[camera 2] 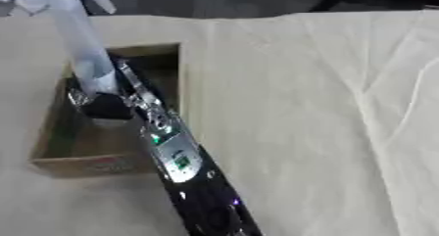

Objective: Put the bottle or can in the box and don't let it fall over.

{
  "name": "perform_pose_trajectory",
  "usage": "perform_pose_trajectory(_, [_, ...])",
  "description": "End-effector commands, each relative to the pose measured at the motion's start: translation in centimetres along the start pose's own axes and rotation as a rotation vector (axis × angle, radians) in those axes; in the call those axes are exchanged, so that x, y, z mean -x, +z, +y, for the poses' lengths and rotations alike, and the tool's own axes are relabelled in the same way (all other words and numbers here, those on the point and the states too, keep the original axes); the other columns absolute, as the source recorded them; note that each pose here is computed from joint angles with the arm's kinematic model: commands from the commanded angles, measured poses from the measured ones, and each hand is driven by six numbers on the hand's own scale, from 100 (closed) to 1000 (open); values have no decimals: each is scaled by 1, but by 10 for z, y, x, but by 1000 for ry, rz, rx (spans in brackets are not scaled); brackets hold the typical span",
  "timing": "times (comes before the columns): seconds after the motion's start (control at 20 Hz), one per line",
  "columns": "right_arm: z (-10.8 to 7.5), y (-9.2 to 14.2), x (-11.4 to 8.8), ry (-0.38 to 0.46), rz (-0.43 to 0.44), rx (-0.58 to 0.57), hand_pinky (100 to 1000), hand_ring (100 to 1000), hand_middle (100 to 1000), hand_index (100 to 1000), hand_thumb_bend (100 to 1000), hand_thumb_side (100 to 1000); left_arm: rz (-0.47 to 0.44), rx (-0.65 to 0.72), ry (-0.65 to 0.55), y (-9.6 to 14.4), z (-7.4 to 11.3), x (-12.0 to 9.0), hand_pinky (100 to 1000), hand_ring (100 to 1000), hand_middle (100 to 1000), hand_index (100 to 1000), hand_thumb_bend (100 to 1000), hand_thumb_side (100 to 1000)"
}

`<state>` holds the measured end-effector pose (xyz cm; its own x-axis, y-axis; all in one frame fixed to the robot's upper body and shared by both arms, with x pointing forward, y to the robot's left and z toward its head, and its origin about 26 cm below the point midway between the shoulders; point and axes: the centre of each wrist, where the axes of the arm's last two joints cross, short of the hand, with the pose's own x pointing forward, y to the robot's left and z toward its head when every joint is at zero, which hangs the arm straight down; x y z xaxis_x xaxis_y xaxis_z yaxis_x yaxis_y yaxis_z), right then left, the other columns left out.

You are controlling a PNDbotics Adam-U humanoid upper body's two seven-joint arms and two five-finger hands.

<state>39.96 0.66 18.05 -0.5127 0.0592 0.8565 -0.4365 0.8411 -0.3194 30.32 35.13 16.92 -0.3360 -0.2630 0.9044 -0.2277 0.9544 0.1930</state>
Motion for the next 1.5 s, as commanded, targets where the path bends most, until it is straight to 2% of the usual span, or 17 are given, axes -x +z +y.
perform_pose_trajectory(0.05, [4, -4, -4, 38, -4, -43, 994, 896, 740, 792, 100, 100, -33, -3, -19, -3, 4, -10, 1000, 1000, 838, 836, 100, 100])
perform_pose_trajectory(0.1, [4, -4, -5, 59, -9, -80, 1000, 1000, 855, 924, 100, 100, -33, -4, -18, -3, 4, -10, 1000, 1000, 838, 836, 100, 100])
perform_pose_trajectory(0.25, [-5, -6, -10, 130, -19, -150, 1000, 1000, 938, 1000, 100, 100, -32, -5, -17, -3, 5, -9, 1000, 1000, 838, 836, 100, 100])
perform_pose_trajectory(0.3, [-9, -7, -13, 144, -16, -156, 1000, 1000, 938, 1000, 100, 100, -31, -5, -17, -3, 5, -9, 1000, 1000, 838, 836, 100, 100])
perform_pose_trajectory(0.4, [-14, -8, -18, 154, -14, -158, 1000, 1000, 947, 999, 100, 215, -32, -4, -16, -3, 5, -9, 1000, 1000, 838, 836, 100, 100])
perform_pose_trajectory(0.5, [-16, -8, -22, 154, -13, -159, 1000, 1000, 947, 999, 100, 215, -32, -4, -15, -3, 5, -10, 1000, 1000, 838, 836, 100, 100])
perform_pose_trajectory(0.55, [-16, -9, -25, 153, -16, -162, 1000, 1000, 970, 1000, 100, 418, -32, -3, -15, -3, 5, -10, 1000, 1000, 838, 836, 100, 100])
perform_pose_trajectory(0.6, [-16, -9, -29, 149, -23, -169, 1000, 1000, 971, 1000, 100, 430, -32, -3, -15, -3, 5, -10, 1000, 1000, 838, 836, 100, 100])
perform_pose_trajectory(0.75, [-16, -10, -39, 131, -37, -190, 1000, 1000, 982, 1000, 100, 561, -32, -2, -14, -3, 5, -10, 1000, 1000, 838, 836, 100, 100])
perform_pose_trajectory(0.85, [-18, -10, -44, 129, -41, -201, 1000, 1000, 985, 1000, 100, 577, -33, -2, -14, -4, 5, -10, 1000, 1000, 837, 836, 100, 100])
perform_pose_trajectory(1.0, [-18, -10, -45, 132, -31, -217, 1000, 1000, 985, 1000, 100, 547, -33, -3, -13, -4, 5, -10, 1000, 1000, 837, 836, 100, 100])
perform_pose_trajectory(1.1, [-18, -10, -44, 139, -21, -232, 1000, 1000, 986, 1000, 100, 471, -33, -3, -12, -4, 5, -10, 1000, 1000, 837, 836, 100, 100])
perform_pose_trajectory(1.15, [-18, -10, -44, 144, -17, -243, 1000, 1000, 989, 1000, 100, 307, -32, -4, -12, -4, 5, -10, 1000, 1000, 837, 835, 100, 100])
perform_pose_trajectory(1.3, [-17, -10, -44, 180, -6, -301, 1000, 1000, 999, 1000, 100, 110, -31, -5, -13, -4, 6, -9, 1000, 1000, 836, 835, 100, 100])
perform_pose_trajectory(1.5, [-15, -12, -46, 249, 6, -374, 1000, 1000, 1000, 1000, 100, 100, -29, -7, -14, -3, 6, -9, 1000, 1000, 836, 835, 100, 100])
